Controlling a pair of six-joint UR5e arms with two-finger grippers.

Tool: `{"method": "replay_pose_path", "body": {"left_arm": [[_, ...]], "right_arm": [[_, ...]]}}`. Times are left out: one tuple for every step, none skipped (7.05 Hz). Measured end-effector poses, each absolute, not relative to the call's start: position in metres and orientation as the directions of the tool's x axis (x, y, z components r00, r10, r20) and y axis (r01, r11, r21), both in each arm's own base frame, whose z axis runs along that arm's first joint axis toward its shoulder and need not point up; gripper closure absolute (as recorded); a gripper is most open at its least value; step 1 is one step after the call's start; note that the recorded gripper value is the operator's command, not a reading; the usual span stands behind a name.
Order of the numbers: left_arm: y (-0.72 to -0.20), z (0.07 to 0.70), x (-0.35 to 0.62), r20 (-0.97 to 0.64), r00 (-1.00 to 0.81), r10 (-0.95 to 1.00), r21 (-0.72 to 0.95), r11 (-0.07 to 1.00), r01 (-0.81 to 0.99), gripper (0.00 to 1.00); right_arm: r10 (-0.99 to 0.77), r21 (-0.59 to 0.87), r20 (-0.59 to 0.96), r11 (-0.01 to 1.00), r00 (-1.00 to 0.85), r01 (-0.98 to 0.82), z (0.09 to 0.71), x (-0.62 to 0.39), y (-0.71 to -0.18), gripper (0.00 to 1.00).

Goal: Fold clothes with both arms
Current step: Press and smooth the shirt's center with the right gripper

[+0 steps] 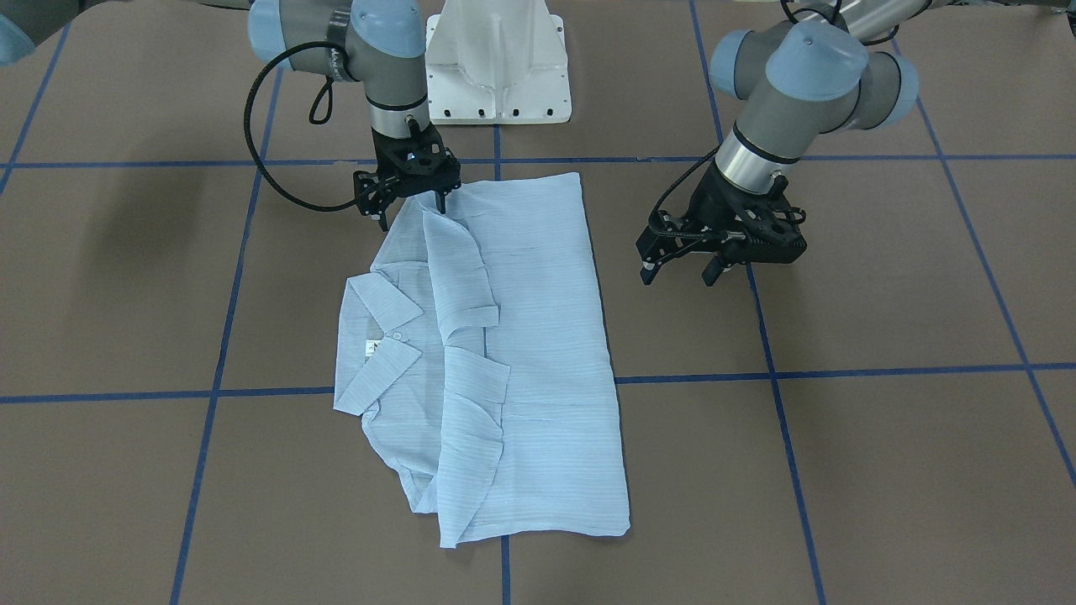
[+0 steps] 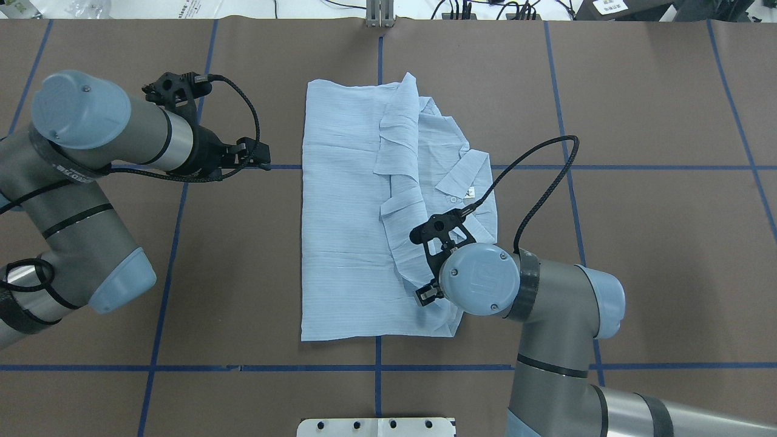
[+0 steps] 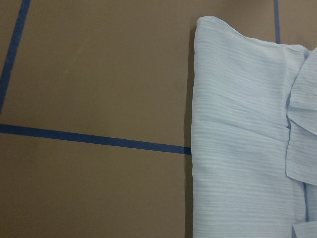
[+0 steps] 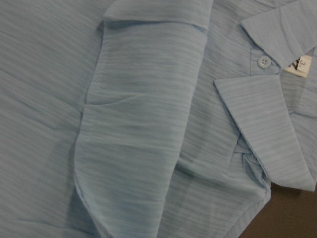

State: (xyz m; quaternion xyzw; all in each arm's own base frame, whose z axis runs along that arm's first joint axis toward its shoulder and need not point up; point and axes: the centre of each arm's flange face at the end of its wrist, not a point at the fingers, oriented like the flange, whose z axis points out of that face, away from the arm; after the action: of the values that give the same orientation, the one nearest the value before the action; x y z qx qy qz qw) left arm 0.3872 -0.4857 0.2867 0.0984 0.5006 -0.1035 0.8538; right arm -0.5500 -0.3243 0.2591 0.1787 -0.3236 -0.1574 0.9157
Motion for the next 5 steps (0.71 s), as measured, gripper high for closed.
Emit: {"method": "replay_pose_path", "body": {"left_arm": [[-0.486,0.288,0.388,-0.874,0.479,-0.079,0.064,0.959,0.275,0.0],[-0.486,0.288,0.388,-0.874,0.48,-0.08,0.063,0.959,0.275,0.0],[-0.487,0.289,0.388,-0.873,0.481,-0.08,0.063,0.959,0.275,0.0],[-0.487,0.29,0.388,-0.873,0.481,-0.08,0.063,0.959,0.275,0.0],[-0.487,0.29,0.388,-0.873,0.482,-0.081,0.063,0.959,0.276,0.0]], "right_arm": [[-0.407,0.439,0.551,0.884,0.729,0.161,0.256,-0.556,-0.326,0.2],[-0.412,0.454,0.574,0.879,0.708,0.143,0.259,-0.567,-0.329,0.2],[-0.418,0.465,0.594,0.876,0.687,0.131,0.264,-0.575,-0.331,0.2],[-0.424,0.464,0.609,0.876,0.67,0.132,0.265,-0.578,-0.33,0.2],[-0.427,0.459,0.62,0.878,0.658,0.137,0.264,-0.577,-0.329,0.21]]}}
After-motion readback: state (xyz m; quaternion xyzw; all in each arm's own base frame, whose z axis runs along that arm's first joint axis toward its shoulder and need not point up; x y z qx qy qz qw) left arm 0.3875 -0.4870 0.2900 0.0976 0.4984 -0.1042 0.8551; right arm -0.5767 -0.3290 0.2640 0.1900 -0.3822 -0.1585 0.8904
